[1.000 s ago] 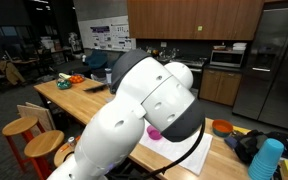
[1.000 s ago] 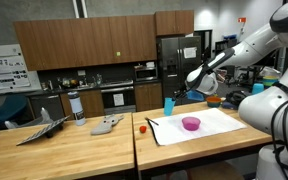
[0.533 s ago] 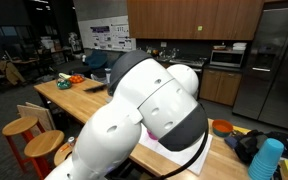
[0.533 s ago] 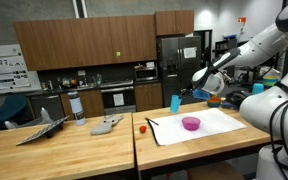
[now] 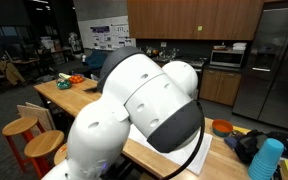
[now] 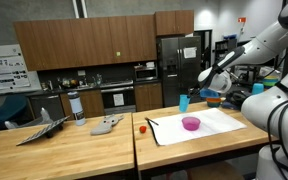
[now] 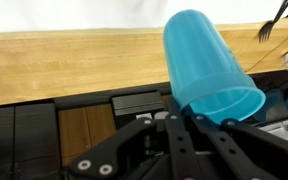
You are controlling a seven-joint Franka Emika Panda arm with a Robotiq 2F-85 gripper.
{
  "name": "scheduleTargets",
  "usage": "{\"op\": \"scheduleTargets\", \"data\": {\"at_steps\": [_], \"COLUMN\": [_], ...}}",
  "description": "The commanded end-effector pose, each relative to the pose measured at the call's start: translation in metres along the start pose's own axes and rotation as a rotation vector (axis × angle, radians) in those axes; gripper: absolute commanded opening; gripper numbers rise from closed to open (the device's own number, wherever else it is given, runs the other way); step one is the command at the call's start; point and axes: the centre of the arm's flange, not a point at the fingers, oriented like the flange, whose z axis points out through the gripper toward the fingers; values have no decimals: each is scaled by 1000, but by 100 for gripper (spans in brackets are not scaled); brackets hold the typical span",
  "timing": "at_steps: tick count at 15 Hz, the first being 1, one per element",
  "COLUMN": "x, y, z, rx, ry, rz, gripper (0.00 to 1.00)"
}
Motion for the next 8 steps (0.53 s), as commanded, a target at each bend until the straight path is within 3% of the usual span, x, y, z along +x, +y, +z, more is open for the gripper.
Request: {"op": "scheduleTargets", "data": {"at_steps": [1, 8], "x": [-4, -14], "y": [7, 20], "z": [-17, -20], "rx": [-89, -147], "ry": [-29, -68], "rz": [19, 46], "gripper": [1, 1]}}
